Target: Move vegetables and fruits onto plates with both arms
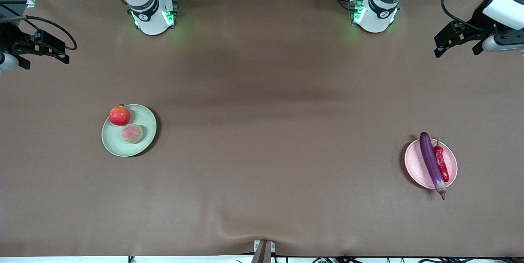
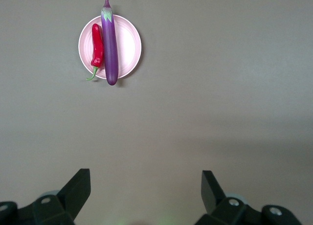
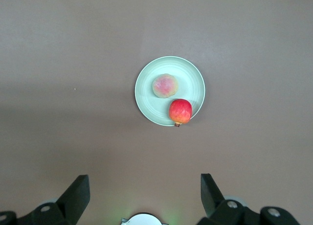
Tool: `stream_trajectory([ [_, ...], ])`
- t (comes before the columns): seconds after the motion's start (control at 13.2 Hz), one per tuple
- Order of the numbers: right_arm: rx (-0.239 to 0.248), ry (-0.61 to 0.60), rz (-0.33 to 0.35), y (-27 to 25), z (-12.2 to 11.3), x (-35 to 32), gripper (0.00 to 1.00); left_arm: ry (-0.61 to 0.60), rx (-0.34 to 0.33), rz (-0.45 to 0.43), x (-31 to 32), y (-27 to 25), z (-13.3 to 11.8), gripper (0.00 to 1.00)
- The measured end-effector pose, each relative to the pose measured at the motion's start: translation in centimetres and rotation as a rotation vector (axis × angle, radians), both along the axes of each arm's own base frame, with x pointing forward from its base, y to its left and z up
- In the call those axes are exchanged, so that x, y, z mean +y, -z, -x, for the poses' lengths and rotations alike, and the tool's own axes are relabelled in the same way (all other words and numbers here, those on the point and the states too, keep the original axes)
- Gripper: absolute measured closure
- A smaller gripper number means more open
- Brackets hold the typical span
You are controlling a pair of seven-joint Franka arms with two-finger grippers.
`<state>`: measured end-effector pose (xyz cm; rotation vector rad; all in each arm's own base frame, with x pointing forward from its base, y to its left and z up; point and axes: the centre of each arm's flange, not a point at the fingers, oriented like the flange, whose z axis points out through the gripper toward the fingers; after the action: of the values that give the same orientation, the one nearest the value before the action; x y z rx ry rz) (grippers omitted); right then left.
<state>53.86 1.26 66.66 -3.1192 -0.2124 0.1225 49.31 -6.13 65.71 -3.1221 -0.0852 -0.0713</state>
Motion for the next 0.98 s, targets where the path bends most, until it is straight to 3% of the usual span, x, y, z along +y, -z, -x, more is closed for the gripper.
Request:
stream_trajectory([
  [0.98, -0.038, 0.031, -0.007, -1.6, 0.0, -1.6, 0.00, 0.033, 0.040, 0.003, 0.3, -0.5, -0.8, 0.00],
])
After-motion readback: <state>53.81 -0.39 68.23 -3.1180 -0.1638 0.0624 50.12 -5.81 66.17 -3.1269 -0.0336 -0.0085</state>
